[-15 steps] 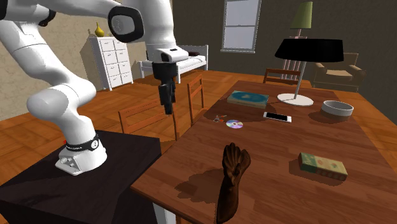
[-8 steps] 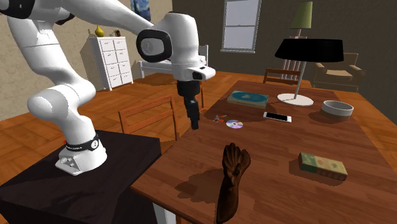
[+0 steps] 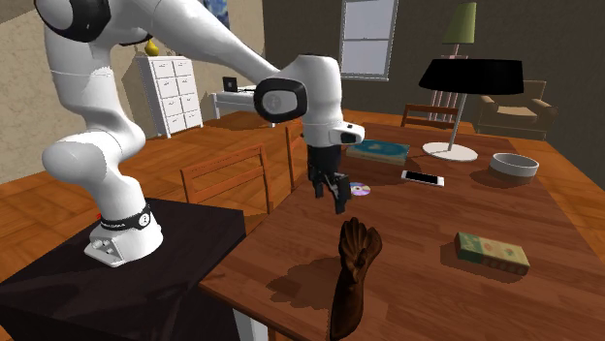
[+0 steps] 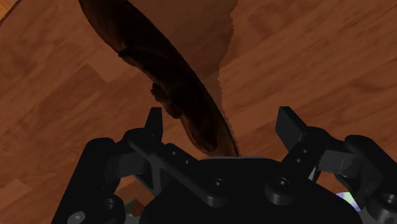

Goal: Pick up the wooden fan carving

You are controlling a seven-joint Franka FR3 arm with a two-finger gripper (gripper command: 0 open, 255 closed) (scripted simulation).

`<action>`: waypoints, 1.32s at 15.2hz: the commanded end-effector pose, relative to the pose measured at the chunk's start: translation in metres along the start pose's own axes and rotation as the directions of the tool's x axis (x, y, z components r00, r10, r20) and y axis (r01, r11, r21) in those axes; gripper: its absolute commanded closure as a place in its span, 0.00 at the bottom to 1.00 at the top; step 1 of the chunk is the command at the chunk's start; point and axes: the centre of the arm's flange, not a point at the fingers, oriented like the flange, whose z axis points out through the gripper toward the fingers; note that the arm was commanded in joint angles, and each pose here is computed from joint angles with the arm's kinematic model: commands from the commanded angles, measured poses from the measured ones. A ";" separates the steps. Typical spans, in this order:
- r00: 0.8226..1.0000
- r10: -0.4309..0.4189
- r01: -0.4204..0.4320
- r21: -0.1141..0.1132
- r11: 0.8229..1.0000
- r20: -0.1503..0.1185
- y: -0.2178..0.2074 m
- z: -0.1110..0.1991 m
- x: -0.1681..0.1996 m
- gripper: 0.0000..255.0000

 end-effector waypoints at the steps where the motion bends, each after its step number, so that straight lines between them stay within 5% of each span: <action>1: 0.998 -0.065 0.065 -0.011 0.998 -0.004 0.004 0.019 0.020 0.00; 6: 0.977 -0.213 0.212 -0.036 0.977 -0.010 0.008 0.057 0.067 0.00; 15: 0.977 -0.213 0.212 -0.036 0.977 -0.010 0.004 0.097 0.063 0.00; 16: 0.977 -0.213 0.212 -0.036 0.977 -0.010 0.004 0.097 0.064 1.00; 20: 0.977 -0.213 0.212 -0.036 0.977 -0.010 0.004 0.097 0.063 1.00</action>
